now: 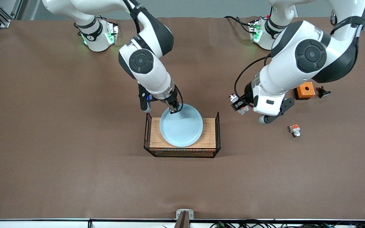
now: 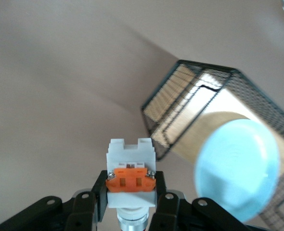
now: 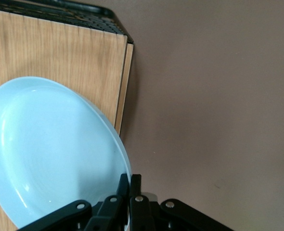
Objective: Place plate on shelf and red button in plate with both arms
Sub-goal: 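Release the plate and withdraw the right gripper while the left gripper brings the switch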
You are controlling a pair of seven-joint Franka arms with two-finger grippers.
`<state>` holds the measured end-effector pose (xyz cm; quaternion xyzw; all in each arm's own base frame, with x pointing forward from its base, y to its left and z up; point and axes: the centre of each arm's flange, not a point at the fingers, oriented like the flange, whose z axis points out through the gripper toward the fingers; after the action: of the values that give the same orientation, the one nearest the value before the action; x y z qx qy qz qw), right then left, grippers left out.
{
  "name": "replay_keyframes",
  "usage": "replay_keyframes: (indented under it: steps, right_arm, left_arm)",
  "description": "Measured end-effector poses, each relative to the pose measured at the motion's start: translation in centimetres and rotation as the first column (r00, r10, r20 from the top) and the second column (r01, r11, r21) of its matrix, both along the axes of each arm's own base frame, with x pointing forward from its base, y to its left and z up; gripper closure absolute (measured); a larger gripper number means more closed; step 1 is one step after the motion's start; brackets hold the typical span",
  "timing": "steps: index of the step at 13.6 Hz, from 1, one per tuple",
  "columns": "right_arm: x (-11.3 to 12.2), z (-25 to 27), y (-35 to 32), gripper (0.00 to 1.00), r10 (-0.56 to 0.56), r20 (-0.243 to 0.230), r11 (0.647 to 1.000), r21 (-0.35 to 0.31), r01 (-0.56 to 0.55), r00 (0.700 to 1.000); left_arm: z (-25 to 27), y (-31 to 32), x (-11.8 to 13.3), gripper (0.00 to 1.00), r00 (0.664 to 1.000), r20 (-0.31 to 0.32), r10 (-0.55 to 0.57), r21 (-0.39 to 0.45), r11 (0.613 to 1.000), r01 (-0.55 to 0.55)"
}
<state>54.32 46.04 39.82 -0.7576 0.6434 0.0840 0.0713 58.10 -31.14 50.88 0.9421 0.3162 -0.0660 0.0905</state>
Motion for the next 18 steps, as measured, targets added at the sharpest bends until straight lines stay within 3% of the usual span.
replay_keyframes:
  steps: [9,11,14,18]
  right_arm:
    - [0.4,-3.4,0.6,0.94,0.021,0.005,0.999,-0.044,-0.021,1.0]
    - [0.4,-3.4,0.8,0.77,0.023,0.008,0.999,-0.044,-0.023,1.0]
    - [0.6,-2.0,1.2,0.43,0.028,0.018,0.999,-0.033,-0.027,0.999]
    - [-0.9,2.9,2.2,0.03,0.091,-0.032,0.994,-0.062,-0.093,0.995]
  left_arm:
    - [-3.0,-6.5,0.6,0.59,0.98,0.034,0.195,-0.149,0.971,-0.188]
    - [-4.0,-7.5,0.6,0.59,0.978,0.022,0.207,-0.162,0.966,-0.201]
    - [-5.2,-8.4,0.4,0.59,0.977,0.001,0.215,-0.159,0.964,-0.212]
    - [-6.8,-10.6,-0.3,0.59,0.971,0.006,0.238,-0.16,0.959,-0.234]
